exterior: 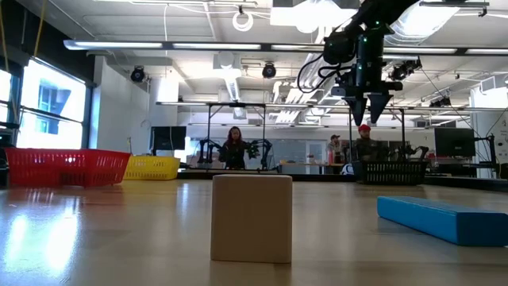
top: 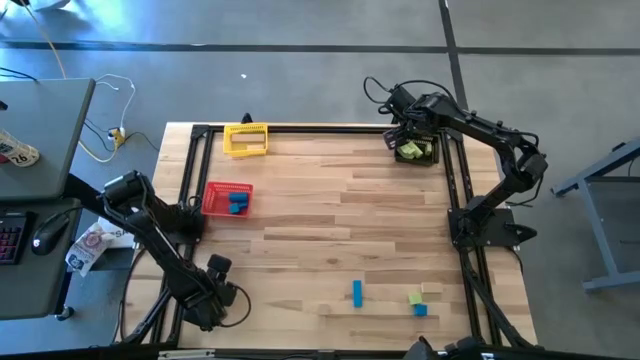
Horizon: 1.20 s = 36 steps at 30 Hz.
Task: Sort & place blocks by color
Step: Put the brown block into the yellow bin
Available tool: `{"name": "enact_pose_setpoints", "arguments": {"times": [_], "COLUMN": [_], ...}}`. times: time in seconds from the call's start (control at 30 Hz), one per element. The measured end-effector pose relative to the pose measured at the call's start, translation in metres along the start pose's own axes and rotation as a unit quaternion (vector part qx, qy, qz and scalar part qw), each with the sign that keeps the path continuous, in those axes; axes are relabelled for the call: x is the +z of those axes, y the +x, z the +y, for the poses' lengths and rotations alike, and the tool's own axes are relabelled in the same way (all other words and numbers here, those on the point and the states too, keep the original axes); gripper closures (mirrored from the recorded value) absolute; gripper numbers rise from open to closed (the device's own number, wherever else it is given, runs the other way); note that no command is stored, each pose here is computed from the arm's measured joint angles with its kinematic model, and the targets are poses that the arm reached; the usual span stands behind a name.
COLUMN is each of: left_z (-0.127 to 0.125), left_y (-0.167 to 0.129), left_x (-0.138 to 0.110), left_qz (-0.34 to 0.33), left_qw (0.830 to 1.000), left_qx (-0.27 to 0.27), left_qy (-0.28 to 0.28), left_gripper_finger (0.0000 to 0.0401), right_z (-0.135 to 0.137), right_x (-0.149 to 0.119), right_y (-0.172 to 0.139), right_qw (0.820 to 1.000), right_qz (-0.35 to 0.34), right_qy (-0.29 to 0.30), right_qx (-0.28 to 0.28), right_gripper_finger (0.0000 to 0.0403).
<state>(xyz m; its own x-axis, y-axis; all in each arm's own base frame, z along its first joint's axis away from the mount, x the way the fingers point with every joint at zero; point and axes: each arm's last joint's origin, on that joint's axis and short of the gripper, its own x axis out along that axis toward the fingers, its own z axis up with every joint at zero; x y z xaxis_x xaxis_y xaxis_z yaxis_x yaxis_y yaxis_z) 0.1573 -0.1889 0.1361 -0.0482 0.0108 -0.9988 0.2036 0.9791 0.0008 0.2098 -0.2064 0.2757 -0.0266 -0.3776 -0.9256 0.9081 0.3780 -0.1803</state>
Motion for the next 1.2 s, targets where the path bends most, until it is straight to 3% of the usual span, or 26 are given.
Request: {"name": "enact_pose_setpoints", "arguments": {"times": [0.23,0.63,0.87,1.2], "left_z": [0.003,0.025,0.068,0.147], "left_y": [0.0,-0.019,-0.05,-0.088], "left_x": [0.003,0.007,0.001,-0.008], "left_qz": [0.003,-0.033,-0.077,-0.152], "left_qw": [1.0,0.999,0.991,0.951], "left_qx": [-0.007,0.013,0.091,0.227], "left_qy": [-0.012,-0.04,-0.068,-0.145], "left_gripper_finger": [0.0299,0.0301,0.0301,0.0301], "right_z": [0.014,0.057,0.085,0.115], "right_x": [-0.005,-0.027,-0.047,-0.076], "right_y": [-0.004,-0.02,-0.032,-0.049], "right_qw": [0.999,0.991,0.976,0.966], "right_qz": [-0.003,0.002,0.02,0.024], "right_qy": [-0.037,-0.111,-0.162,-0.188], "right_qx": [0.014,0.08,0.144,0.175], "right_gripper_finger": [0.0174,0.0174,0.0174,0.0174]}}
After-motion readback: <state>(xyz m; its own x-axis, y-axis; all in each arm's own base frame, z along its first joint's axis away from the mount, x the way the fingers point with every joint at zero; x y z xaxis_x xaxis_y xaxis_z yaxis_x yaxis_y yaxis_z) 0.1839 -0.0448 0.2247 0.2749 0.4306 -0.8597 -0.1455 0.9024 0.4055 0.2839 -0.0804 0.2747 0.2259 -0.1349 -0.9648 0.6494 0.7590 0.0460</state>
